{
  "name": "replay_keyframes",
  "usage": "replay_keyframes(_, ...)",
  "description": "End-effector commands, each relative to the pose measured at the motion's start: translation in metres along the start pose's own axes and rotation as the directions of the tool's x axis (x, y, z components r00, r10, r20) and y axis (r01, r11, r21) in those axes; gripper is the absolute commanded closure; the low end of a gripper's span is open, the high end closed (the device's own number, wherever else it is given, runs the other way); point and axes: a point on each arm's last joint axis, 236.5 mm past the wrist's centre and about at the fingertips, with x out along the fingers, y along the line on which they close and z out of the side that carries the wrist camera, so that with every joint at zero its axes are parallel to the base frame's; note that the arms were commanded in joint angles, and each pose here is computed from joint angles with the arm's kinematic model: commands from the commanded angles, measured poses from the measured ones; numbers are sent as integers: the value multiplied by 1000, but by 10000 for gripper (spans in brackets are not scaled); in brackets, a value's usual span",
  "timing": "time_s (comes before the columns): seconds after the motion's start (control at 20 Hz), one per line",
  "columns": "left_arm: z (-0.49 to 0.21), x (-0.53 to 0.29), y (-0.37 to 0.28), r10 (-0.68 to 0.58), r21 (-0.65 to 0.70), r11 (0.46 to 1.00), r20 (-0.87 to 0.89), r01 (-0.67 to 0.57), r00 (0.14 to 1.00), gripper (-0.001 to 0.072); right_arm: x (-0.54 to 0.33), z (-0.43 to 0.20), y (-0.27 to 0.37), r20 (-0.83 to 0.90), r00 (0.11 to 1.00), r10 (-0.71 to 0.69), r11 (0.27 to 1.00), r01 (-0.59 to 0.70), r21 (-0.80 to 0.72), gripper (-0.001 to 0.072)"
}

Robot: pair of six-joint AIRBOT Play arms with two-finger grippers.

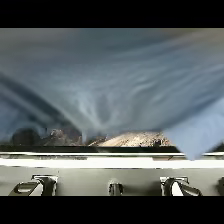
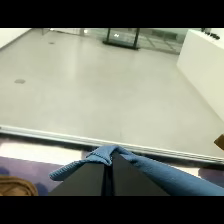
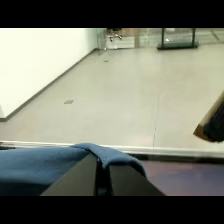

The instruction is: Fold the clothes and pants, and hang the long-sleeved shirts on hangers.

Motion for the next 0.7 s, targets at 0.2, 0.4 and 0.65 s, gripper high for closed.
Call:
replay_keyframes(0.2, -154, 177, 41, 82, 49, 997, -457, -67, 886, 691, 131, -183, -108, -569, 819, 72, 927, 156, 342, 685)
replay_keyframes(0.4, -291, 312, 58, 68, 53, 998, -609, -45, 790, 692, 195, -321, -177, -741, 656, 143, 851, 300, 430, 685)
replay_keyframes(0.65, -439, 399, 58, 19, -14, 999, -676, -38, 736, 691, 266, -468, -227, -796, 581, 169, 787, 407, 464, 685)
